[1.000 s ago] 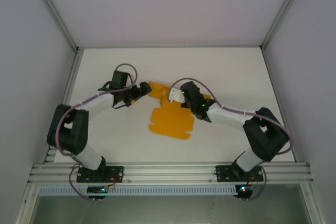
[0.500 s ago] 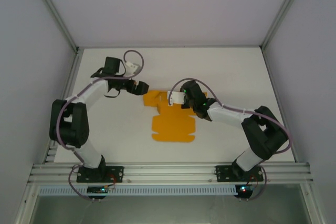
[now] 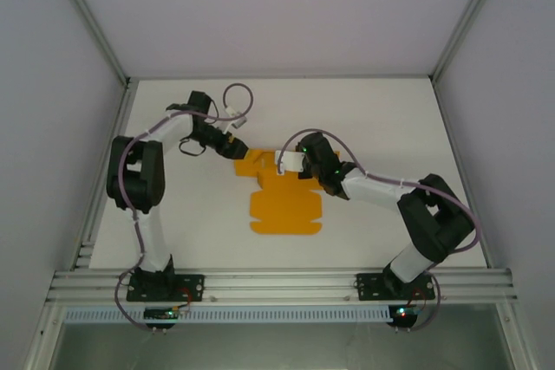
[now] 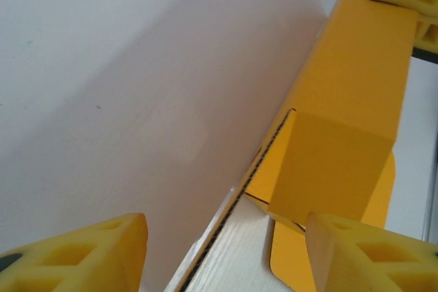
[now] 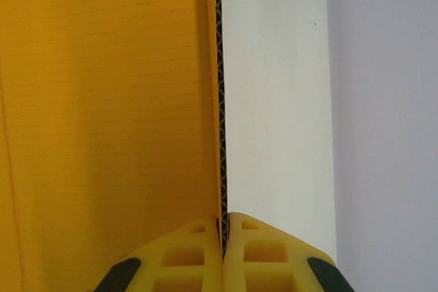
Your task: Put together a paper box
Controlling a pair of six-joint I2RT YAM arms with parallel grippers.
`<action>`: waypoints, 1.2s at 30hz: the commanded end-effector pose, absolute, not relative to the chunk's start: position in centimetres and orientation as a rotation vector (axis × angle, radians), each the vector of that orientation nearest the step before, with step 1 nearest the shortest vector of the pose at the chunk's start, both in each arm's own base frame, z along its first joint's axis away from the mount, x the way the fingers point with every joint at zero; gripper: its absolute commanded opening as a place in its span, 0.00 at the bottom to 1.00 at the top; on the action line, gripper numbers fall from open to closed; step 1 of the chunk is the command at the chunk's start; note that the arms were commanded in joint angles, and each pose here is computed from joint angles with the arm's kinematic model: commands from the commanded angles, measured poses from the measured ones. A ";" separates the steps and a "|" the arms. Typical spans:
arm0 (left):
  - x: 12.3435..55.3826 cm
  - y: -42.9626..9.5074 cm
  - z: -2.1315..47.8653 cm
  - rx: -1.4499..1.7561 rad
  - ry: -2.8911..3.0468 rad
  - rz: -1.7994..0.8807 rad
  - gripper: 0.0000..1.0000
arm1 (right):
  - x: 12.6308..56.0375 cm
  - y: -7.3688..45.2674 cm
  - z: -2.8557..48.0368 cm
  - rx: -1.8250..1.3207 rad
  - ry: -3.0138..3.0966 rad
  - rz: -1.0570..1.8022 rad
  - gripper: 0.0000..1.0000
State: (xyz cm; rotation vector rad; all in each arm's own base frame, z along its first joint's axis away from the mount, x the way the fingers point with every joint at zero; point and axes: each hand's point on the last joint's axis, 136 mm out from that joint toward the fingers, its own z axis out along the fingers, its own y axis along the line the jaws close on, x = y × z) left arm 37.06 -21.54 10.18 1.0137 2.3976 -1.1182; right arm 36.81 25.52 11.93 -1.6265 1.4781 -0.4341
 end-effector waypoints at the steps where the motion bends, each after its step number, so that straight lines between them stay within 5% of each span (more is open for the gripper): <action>1: 36.1 -22.8 10.8 1.077 2.355 -1.218 0.57 | 37.5 26.4 12.5 -1.621 1.453 -0.431 0.00; 15: 36.6 -23.2 9.3 1.035 2.406 -1.176 0.23 | 37.8 26.3 13.2 -1.566 1.448 -0.465 0.00; 20: 37.9 -23.4 8.3 0.966 2.480 -1.042 0.00 | 37.8 26.4 13.5 -1.541 1.443 -0.479 0.00; 30: 42.3 -19.5 8.9 0.242 2.712 -0.292 0.00 | 39.6 25.6 16.0 -1.310 1.465 -0.651 0.00; 36: 42.0 -20.3 11.2 0.079 2.626 -0.097 0.04 | 39.7 27.1 16.7 -1.246 1.425 -0.662 0.00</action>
